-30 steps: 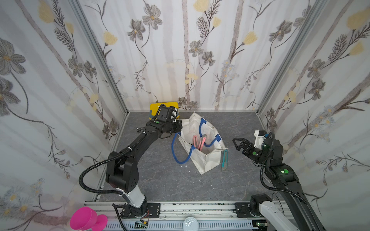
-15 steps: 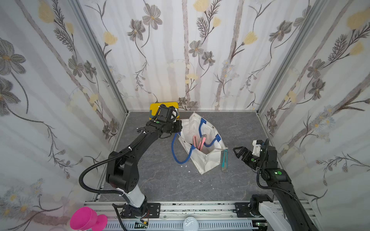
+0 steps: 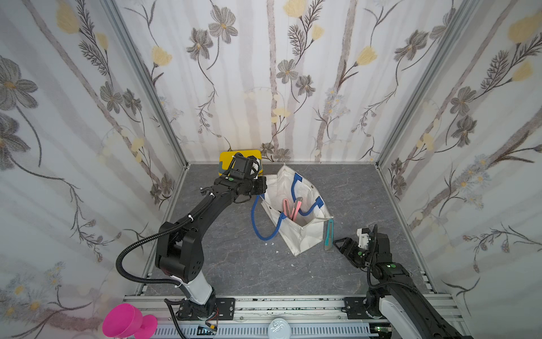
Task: Place the art knife into the pouch
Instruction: Pick up the utility knife at the center of the board.
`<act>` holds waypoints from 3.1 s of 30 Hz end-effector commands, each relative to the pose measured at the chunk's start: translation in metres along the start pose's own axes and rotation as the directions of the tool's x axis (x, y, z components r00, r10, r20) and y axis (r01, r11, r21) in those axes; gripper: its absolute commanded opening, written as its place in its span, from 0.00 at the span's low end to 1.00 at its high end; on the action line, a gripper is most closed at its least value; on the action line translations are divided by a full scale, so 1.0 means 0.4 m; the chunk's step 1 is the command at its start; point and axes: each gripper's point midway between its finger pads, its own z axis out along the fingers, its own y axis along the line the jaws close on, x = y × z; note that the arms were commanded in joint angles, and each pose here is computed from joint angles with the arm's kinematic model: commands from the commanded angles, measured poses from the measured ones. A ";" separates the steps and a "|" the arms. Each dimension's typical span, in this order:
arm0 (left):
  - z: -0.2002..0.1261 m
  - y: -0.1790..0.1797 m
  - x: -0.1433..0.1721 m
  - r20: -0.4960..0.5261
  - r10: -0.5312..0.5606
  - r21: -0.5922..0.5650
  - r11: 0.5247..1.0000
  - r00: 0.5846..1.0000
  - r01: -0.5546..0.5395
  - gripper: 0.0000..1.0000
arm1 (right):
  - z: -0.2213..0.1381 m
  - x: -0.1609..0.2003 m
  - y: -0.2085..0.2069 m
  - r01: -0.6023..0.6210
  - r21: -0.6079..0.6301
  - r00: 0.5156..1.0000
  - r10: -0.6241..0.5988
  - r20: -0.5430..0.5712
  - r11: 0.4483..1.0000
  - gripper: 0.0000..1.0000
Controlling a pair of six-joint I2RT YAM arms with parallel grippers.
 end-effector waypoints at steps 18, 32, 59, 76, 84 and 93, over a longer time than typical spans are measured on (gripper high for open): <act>0.005 0.005 -0.001 -0.003 0.003 -0.009 1.000 1.000 -0.003 0.00 | 0.076 -0.029 0.000 0.077 0.088 0.997 -0.076 -0.010 0.993 0.62; -0.001 -0.002 -0.004 0.001 0.004 0.003 1.000 1.000 -0.004 0.00 | 0.093 -0.035 -0.034 0.201 0.296 0.979 -0.200 -0.035 0.934 0.46; -0.003 -0.006 -0.004 0.002 0.005 0.010 1.000 1.000 -0.005 0.00 | 0.127 -0.005 -0.065 0.312 0.473 0.950 -0.279 -0.141 0.824 0.36; -0.008 -0.011 -0.006 0.006 0.008 0.016 1.000 1.000 -0.008 0.00 | 0.148 0.018 -0.029 0.332 0.455 0.943 -0.287 -0.167 0.826 0.29; -0.011 -0.012 -0.007 0.008 0.008 0.017 1.000 1.000 -0.008 0.00 | 0.113 -0.014 0.010 0.287 0.430 0.956 -0.286 -0.070 0.856 0.10; -0.013 -0.014 -0.009 0.011 0.009 0.018 1.000 1.000 -0.009 0.00 | -0.050 -0.165 0.228 0.268 0.360 0.916 -0.352 0.191 0.894 0.00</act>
